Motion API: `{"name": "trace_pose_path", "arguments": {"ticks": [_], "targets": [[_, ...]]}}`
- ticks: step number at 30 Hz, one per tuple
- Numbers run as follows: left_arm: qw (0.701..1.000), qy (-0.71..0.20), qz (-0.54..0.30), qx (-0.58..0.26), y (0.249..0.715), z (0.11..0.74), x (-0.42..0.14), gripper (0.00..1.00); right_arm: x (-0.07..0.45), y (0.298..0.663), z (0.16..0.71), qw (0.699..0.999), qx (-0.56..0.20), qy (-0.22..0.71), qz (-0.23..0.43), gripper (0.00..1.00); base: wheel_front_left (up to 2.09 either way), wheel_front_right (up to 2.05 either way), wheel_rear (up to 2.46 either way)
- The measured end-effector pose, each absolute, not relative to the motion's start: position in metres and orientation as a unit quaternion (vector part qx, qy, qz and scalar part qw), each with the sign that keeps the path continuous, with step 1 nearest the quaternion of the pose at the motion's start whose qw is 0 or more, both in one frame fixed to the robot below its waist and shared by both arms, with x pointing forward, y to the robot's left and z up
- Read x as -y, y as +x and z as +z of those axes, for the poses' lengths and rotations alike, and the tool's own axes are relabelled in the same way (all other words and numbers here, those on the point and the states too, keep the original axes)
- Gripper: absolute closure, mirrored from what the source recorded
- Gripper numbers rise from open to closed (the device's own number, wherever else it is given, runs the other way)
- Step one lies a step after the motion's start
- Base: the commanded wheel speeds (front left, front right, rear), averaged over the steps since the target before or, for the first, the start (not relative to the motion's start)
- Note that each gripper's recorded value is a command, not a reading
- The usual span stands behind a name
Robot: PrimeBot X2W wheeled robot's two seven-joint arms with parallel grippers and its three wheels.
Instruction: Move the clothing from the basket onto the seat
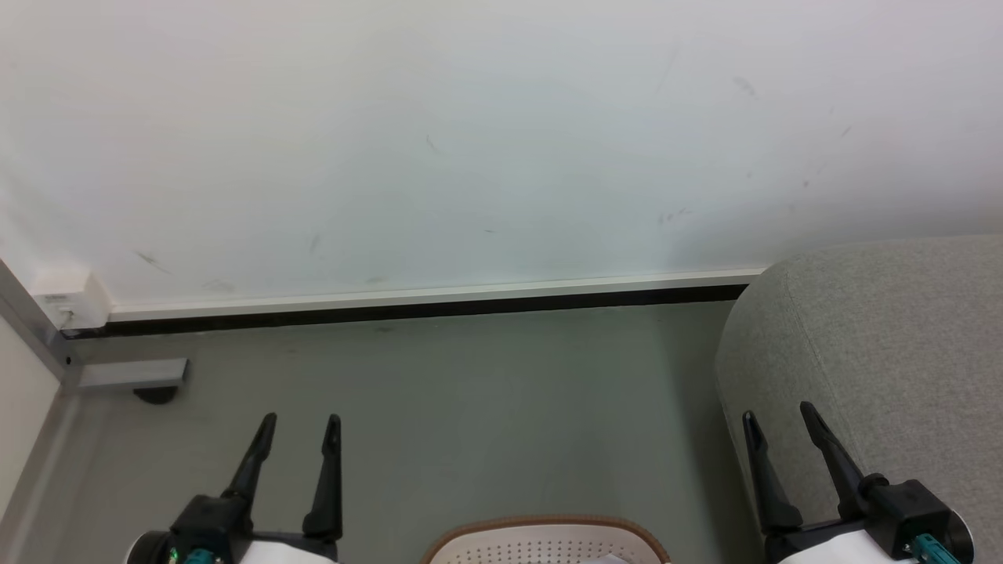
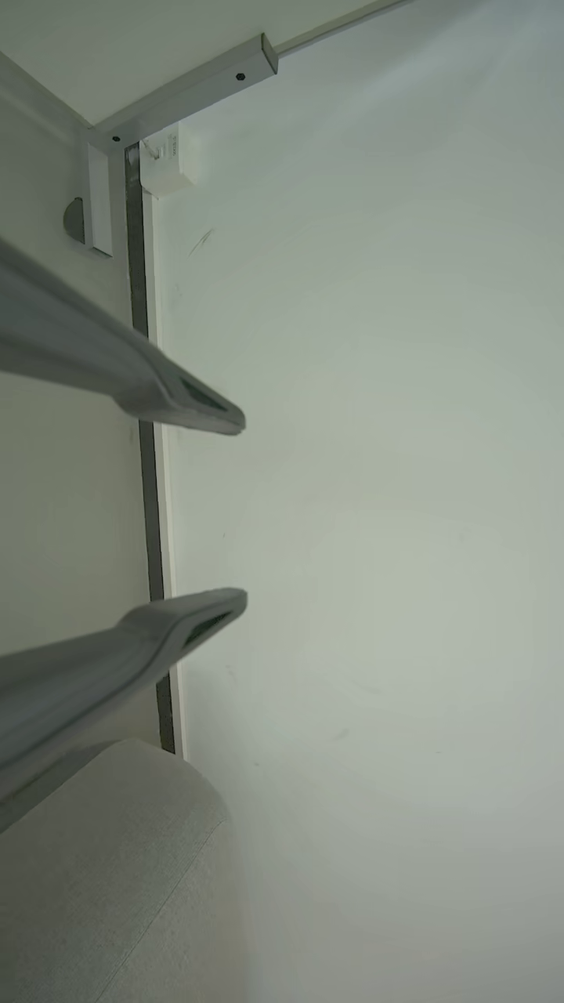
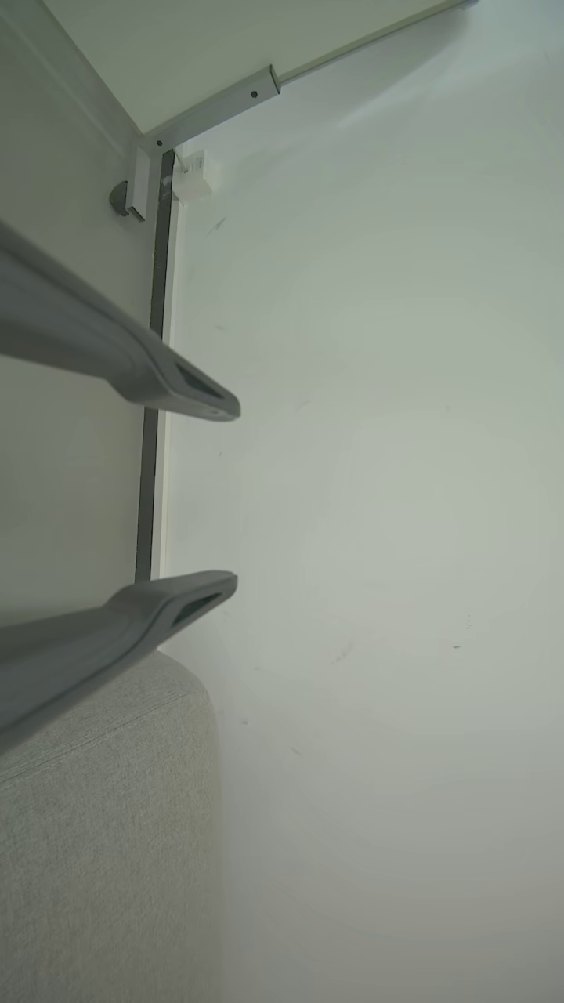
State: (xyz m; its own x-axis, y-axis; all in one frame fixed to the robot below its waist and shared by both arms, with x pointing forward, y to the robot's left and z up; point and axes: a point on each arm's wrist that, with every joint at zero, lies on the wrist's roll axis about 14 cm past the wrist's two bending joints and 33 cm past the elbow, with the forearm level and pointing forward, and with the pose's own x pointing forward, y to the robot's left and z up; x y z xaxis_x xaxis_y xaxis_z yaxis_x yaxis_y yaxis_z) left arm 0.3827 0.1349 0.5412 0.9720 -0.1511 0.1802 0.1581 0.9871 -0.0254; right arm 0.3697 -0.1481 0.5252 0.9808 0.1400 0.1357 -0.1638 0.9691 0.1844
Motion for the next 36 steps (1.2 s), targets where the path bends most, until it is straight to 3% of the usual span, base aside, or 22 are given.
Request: {"name": "trace_pose_path", "arguments": {"ticks": [36], "targets": [[0.993, -0.016, -0.091, 0.078, 0.3878, 0.5320, -0.1276, 0.00, 0.1428, 0.3710, 0.5216, 0.991, 0.055, 0.093, 0.082, 0.00, 0.00, 0.00, 0.00]]}}
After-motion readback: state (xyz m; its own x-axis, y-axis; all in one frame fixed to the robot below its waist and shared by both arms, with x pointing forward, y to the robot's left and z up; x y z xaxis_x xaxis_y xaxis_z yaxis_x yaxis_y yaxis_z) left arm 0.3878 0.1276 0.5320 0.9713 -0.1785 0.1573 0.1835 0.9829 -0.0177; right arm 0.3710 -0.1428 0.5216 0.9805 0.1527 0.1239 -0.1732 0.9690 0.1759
